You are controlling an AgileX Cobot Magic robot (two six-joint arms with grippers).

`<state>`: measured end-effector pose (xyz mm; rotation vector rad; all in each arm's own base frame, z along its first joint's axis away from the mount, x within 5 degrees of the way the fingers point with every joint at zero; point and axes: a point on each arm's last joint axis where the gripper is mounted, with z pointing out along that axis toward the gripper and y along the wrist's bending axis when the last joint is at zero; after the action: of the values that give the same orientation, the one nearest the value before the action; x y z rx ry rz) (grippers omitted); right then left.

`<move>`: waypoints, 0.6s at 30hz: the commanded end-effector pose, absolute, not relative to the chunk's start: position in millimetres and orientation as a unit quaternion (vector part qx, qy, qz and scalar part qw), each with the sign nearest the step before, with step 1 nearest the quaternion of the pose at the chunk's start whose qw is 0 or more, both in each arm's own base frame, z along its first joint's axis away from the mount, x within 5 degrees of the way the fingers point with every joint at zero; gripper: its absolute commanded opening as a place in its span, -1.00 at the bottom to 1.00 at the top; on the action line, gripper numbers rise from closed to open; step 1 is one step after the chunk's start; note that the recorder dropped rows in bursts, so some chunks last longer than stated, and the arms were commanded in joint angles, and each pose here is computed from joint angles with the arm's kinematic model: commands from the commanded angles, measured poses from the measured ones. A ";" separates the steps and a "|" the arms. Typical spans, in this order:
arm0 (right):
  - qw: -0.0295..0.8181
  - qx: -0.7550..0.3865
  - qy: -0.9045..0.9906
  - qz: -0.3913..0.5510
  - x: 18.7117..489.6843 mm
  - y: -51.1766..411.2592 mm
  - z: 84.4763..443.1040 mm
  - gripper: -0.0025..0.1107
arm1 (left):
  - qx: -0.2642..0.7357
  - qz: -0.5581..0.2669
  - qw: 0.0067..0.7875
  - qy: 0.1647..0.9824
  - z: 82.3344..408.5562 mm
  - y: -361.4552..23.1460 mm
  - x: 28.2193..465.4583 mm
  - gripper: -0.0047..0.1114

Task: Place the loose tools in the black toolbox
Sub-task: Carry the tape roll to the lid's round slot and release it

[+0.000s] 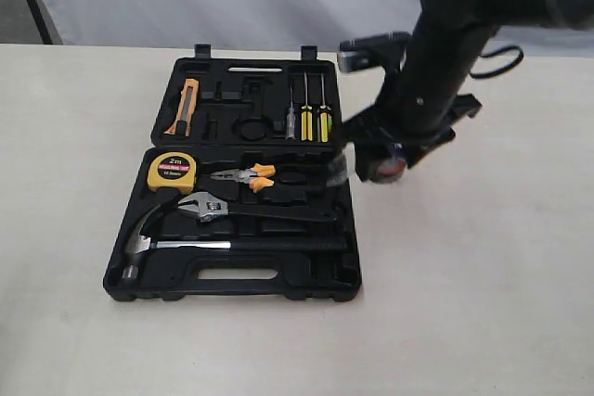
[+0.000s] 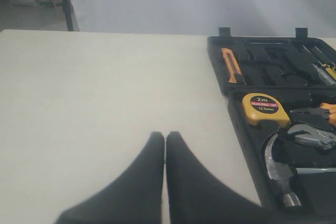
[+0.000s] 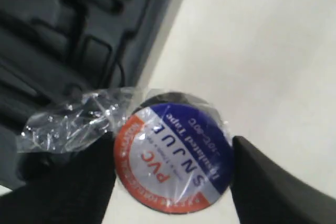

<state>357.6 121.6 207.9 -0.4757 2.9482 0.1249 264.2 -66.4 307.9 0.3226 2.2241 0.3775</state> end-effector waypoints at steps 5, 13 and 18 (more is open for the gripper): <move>0.134 -0.161 0.974 0.091 421.7 188.3 224.5 -0.95 | 0.122 0.139 0.422 0.888 307.2 -66.3 262.6 -0.89; 0.146 -0.124 0.975 0.112 490.8 240.6 164.8 -0.95 | 0.122 0.139 0.422 0.888 307.2 -66.3 262.6 -0.89; 0.145 -0.111 0.977 0.114 496.7 243.3 147.2 -0.95 | 0.122 0.139 0.422 0.888 307.2 -66.3 262.6 -0.89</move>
<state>495.8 244.6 146.8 -0.3269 2.8134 0.3351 264.2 -66.4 307.9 0.3226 2.2241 0.3775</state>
